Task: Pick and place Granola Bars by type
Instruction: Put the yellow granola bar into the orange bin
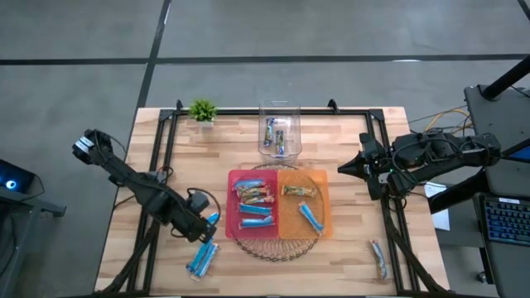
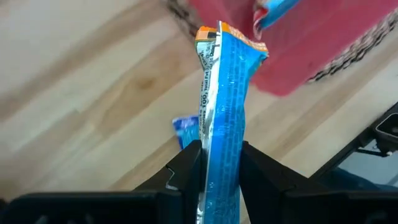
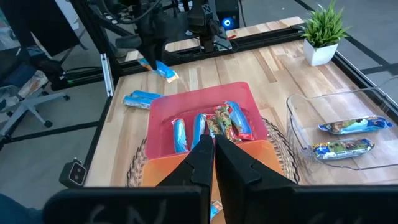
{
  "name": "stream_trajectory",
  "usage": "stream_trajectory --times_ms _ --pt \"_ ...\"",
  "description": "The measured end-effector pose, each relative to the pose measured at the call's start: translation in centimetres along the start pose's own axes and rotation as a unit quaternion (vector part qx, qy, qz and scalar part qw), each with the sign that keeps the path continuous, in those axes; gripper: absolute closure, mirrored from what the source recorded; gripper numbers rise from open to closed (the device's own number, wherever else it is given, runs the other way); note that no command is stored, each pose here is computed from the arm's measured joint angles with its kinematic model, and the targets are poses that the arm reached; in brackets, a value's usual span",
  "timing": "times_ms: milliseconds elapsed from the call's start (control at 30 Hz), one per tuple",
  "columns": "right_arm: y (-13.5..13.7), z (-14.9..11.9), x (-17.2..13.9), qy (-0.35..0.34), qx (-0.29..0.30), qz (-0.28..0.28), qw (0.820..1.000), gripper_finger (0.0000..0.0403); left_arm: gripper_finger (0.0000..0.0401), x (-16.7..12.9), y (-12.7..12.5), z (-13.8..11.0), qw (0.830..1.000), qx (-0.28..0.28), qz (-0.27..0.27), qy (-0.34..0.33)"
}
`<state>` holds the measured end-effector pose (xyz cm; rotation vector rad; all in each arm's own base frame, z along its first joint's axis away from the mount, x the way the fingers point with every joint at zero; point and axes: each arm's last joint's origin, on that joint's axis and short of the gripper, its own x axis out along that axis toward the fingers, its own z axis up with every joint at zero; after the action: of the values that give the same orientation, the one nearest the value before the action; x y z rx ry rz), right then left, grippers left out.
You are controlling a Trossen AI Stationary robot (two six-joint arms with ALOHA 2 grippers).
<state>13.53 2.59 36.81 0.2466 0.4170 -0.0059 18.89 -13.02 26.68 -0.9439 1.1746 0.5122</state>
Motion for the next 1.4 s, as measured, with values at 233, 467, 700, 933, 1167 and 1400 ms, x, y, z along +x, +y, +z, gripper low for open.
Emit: stream_trajectory --times_ms 233,467,700,933,1167,1400 --pt "0.0 0.0 0.0 0.000 0.001 0.000 1.000 0.0394 0.0317 -1.0 -0.8 2.7 0.999 0.035 -0.021 -0.034" --pt "0.0 0.0 0.0 0.000 0.001 0.000 1.000 0.0394 0.0317 -3.1 -2.2 7.3 0.991 0.089 -0.046 -0.092" --pt "0.0 0.0 0.0 0.000 0.004 0.000 1.000 0.0394 0.0317 -4.3 -3.0 10.7 0.980 0.144 -0.023 -0.138" --pt "0.0 0.0 0.0 0.000 0.002 0.000 1.000 0.0394 0.0317 -4.8 -2.4 11.3 0.978 0.144 -0.017 -0.148" --pt "0.0 0.0 0.0 0.001 0.000 0.000 1.000 0.0394 0.0315 -4.7 -2.4 10.4 0.983 0.159 -0.030 -0.090" --pt "0.0 0.0 0.0 0.000 -0.001 0.000 1.000 0.0394 0.0274 -4.6 -2.5 8.8 0.980 0.190 -0.026 -0.054"
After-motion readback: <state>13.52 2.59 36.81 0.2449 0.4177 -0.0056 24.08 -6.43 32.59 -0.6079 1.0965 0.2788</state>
